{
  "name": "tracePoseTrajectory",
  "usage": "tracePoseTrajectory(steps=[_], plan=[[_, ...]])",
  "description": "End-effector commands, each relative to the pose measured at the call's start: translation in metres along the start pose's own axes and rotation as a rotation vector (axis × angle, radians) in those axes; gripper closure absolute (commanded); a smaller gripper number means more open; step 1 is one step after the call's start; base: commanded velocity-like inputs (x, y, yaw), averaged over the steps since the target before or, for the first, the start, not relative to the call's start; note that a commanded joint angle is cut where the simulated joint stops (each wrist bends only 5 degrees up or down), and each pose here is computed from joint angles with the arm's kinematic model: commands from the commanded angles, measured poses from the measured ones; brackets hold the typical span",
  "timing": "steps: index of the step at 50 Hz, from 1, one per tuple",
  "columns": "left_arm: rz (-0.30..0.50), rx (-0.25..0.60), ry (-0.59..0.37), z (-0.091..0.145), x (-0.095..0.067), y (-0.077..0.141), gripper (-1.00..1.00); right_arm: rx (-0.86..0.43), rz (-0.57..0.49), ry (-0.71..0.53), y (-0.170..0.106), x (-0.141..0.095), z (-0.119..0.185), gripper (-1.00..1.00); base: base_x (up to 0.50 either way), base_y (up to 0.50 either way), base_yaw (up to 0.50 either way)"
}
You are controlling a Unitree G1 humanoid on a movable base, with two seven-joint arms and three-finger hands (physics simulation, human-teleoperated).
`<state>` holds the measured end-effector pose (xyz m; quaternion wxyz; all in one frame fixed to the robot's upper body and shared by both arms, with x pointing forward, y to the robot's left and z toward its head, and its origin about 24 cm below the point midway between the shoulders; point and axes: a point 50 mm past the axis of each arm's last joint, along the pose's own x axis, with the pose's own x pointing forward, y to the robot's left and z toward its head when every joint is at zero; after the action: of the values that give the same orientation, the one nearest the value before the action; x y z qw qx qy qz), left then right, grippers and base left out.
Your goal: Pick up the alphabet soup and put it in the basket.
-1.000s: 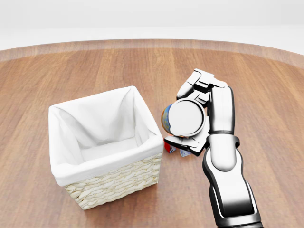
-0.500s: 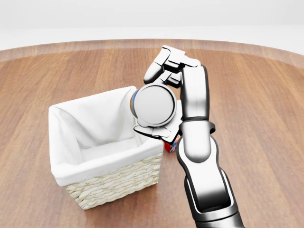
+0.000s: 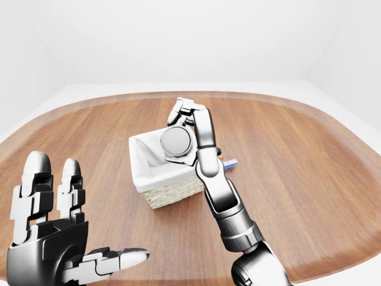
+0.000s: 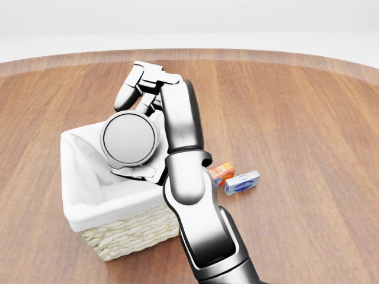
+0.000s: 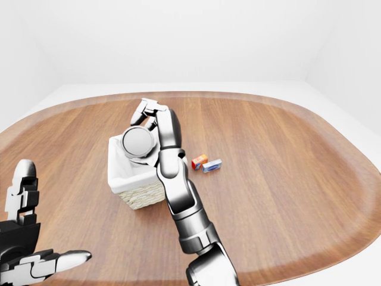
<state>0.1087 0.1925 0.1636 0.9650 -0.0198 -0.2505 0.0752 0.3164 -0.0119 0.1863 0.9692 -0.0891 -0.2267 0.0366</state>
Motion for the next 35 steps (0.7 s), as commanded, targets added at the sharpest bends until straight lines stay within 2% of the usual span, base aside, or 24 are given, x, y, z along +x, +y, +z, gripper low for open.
tracePoseTrajectory(steps=[1, 9, 16, 35], plan=[[0.006, -0.003, -0.007, 0.003, -0.001, 0.003, -1.0, 0.061, 0.038, 0.055, 0.029, 0.003, -0.001, 1.0, 0.0, 0.0, 0.0], [0.009, -0.009, -0.012, 0.006, -0.002, 0.006, -1.0, 0.006, 0.065, 0.113, 0.043, 0.0, -0.014, 1.0, 0.0, 0.0, 0.0], [0.011, -0.01, -0.016, 0.008, -0.002, 0.007, -1.0, -0.013, 0.071, 0.077, 0.043, 0.0, -0.008, 1.0, 0.0, 0.0, 0.0], [0.006, -0.012, -0.018, 0.009, -0.002, 0.006, -1.0, -0.066, 0.065, 0.138, 0.051, 0.015, -0.017, 1.0, 0.0, 0.0, 0.0]])
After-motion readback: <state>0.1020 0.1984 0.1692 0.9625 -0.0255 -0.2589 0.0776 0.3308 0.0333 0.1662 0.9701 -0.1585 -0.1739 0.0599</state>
